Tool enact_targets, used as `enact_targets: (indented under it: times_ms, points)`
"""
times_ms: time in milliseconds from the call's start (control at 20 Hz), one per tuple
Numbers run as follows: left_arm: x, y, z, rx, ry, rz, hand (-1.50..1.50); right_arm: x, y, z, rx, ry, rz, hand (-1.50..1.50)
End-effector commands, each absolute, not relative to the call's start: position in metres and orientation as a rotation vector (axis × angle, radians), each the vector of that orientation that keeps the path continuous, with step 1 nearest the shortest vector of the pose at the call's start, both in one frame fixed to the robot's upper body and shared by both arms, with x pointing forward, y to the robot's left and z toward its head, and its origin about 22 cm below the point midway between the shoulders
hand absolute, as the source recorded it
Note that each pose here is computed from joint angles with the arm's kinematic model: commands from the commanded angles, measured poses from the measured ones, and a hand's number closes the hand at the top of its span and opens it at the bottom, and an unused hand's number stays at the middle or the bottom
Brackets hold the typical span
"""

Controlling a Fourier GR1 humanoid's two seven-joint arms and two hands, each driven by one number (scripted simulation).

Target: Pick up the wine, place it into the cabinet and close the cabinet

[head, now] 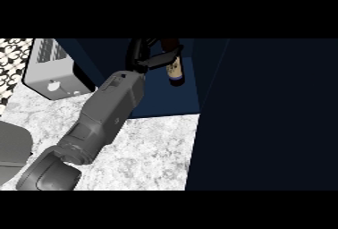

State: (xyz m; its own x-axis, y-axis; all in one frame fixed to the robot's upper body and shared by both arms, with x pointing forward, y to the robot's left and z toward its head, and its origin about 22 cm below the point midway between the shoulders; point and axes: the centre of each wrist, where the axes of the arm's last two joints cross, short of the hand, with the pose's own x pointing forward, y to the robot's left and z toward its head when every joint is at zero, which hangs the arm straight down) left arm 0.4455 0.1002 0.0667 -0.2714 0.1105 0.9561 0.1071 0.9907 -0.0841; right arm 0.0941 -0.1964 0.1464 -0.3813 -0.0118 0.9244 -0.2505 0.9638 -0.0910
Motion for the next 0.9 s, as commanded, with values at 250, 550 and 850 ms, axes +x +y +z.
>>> enact_targets:
  times_ms: [250,550,850]
  points:
    - [0.439,0.088,0.061,-0.268,-1.814,-0.006,-1.50,0.066,-0.203,0.188,0.274,-1.936,0.166,-1.50]
    - [0.435,0.084,0.061,-0.324,-1.824,0.000,-1.50,0.063,-0.206,0.192,0.257,-1.929,0.166,-1.50]
    - [0.420,0.088,0.044,-0.436,-1.794,0.023,-1.50,0.062,-0.201,0.179,0.217,-1.933,0.159,-1.50]
